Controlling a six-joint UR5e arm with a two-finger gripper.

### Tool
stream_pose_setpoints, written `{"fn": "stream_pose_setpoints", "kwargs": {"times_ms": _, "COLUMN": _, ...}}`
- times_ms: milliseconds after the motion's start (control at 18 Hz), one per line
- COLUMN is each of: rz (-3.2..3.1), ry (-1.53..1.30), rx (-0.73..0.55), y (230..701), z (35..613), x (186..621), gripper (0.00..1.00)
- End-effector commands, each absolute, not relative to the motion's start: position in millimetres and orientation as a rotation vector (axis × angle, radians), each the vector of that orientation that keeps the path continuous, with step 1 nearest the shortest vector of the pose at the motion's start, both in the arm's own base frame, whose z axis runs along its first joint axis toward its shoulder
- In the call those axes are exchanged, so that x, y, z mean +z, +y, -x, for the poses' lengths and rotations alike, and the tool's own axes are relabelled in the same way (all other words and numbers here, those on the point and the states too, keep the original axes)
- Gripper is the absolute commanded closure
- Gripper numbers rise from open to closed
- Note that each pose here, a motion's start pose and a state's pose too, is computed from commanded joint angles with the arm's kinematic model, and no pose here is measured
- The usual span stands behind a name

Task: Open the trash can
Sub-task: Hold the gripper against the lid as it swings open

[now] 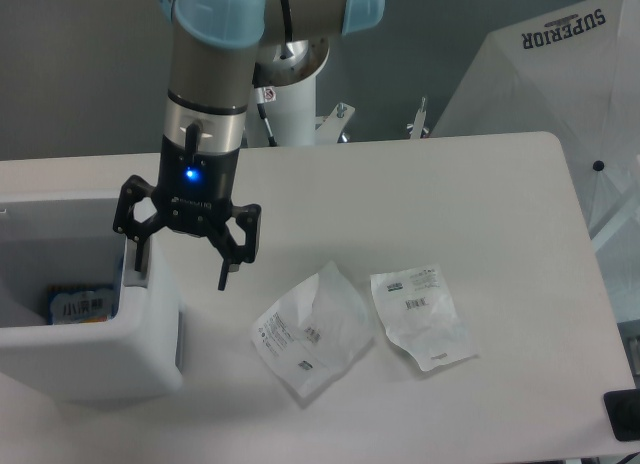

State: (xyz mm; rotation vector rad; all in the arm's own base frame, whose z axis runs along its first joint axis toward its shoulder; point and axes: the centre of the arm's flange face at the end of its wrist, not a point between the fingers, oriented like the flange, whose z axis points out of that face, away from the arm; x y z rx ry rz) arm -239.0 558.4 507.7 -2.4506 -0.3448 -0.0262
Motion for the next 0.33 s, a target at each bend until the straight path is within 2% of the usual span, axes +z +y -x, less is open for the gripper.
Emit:
{"fn": "stream_pose_setpoints", "kwargs": {"times_ms": 167, "rz": 2.487, "ry": -0.427, "rx": 0.126, "y": 541, "z": 272, "x": 506, "gripper": 0.00}}
{"fn": "stream_pose_setpoints", "kwargs": {"times_ms": 333, "rz": 2.566, "ry": -0.366, "rx": 0.308, "y": 529, "z": 292, "x": 499, "gripper": 0.00}}
